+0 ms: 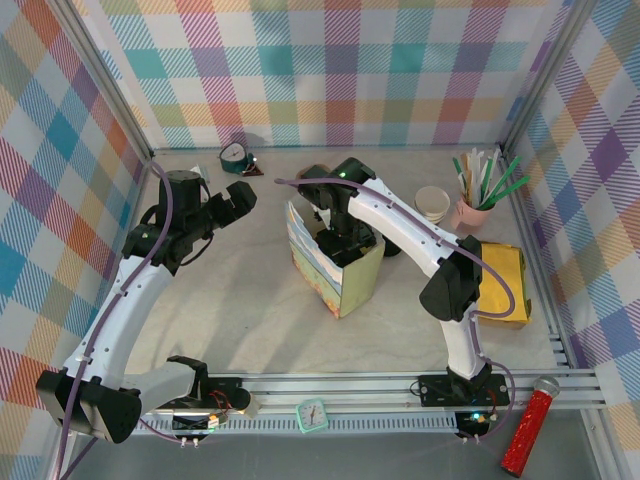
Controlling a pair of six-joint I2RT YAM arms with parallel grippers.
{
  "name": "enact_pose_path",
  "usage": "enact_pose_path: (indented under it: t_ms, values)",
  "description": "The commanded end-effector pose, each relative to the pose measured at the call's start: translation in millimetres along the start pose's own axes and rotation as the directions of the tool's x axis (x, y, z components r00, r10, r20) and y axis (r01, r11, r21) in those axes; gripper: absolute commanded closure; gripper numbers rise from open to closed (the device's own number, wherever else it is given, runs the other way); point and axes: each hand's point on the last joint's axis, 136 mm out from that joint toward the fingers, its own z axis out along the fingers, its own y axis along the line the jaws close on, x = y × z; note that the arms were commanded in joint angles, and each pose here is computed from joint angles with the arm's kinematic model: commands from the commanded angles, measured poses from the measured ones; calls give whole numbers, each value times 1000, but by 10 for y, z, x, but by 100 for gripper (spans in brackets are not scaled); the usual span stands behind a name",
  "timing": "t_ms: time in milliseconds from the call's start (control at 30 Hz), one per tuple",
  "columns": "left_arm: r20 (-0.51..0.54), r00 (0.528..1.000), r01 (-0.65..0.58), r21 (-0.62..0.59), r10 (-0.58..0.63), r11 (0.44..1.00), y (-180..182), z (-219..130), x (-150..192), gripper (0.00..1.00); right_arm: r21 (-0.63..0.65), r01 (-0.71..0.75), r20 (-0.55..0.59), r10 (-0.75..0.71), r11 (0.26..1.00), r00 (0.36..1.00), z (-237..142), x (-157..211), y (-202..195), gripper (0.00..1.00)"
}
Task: Pack the takeout coffee
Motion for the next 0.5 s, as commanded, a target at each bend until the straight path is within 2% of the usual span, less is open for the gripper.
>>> enact_pose_path:
  t_ms: [0,467]
  values:
    - [8,1000,1,17,-2,1000,-25,-18,-33,0,26,1,-71,0,1000,998,-55,175,-100,30]
    - [9,1000,0,16,0,1000,-23,-26,-34,0,22,7,-65,-6,1000,998,-58,135,-85,30]
